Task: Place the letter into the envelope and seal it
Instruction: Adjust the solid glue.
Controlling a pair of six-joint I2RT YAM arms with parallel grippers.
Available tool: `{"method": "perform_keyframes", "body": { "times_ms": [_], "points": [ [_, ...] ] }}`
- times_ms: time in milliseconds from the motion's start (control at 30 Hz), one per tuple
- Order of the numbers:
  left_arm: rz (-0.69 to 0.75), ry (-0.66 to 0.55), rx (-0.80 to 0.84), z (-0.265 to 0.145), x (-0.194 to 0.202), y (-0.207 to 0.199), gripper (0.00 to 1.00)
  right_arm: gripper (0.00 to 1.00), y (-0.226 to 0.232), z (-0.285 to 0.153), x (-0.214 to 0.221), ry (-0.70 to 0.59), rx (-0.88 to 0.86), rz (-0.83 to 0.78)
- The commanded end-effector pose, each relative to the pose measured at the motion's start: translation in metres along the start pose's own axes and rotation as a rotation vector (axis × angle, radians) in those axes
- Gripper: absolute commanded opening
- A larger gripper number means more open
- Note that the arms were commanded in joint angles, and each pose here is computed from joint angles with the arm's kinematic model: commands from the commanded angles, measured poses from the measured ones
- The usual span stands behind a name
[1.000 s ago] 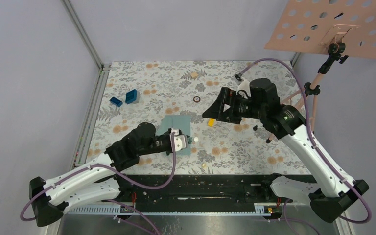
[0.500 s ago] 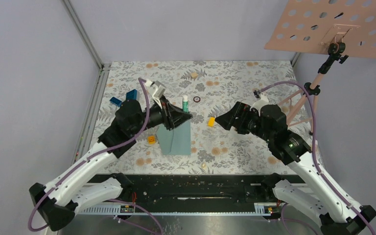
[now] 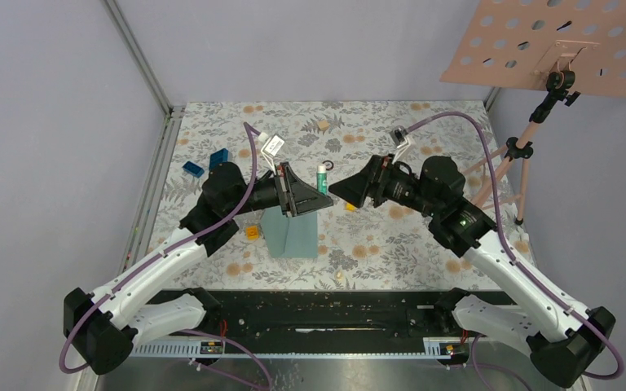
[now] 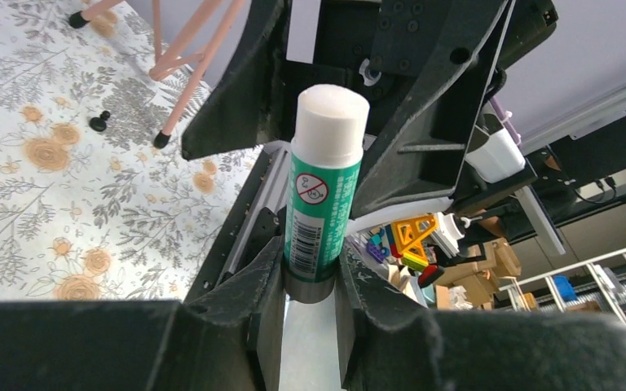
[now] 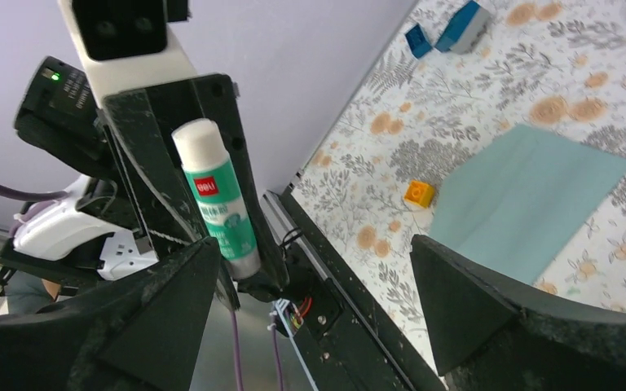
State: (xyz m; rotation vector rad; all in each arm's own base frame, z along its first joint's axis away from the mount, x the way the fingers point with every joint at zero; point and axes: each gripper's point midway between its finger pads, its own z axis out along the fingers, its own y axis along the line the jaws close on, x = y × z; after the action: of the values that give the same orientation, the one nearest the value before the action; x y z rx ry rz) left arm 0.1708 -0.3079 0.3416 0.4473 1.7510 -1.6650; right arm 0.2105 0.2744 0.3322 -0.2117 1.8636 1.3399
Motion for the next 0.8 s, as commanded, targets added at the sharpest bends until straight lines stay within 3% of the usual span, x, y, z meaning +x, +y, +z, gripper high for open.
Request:
{"method": "perform_keyframes", "body": {
  "times_ms": [0,200,400,767],
  "points": [
    [0.016,0.004,0.101,-0.002,-0.004,-0.023,0.0,0.92,0.046,0.002,-0.031,-0.073,-0.154,-0.081],
    [0.006,0.019,0.115,-0.002,0.0,-0.023,0.0,0.84,0.057,0.012,-0.034,-0.054,-0.217,-0.073],
    [0.015,0.036,0.114,-0.003,0.003,-0.023,0.0,0.65,0.066,0.018,-0.036,-0.04,-0.268,-0.052],
    [-0.002,0.061,0.125,-0.003,0.007,-0.023,0.0,0.61,0.074,0.024,-0.028,0.024,-0.268,-0.054]
  ]
}}
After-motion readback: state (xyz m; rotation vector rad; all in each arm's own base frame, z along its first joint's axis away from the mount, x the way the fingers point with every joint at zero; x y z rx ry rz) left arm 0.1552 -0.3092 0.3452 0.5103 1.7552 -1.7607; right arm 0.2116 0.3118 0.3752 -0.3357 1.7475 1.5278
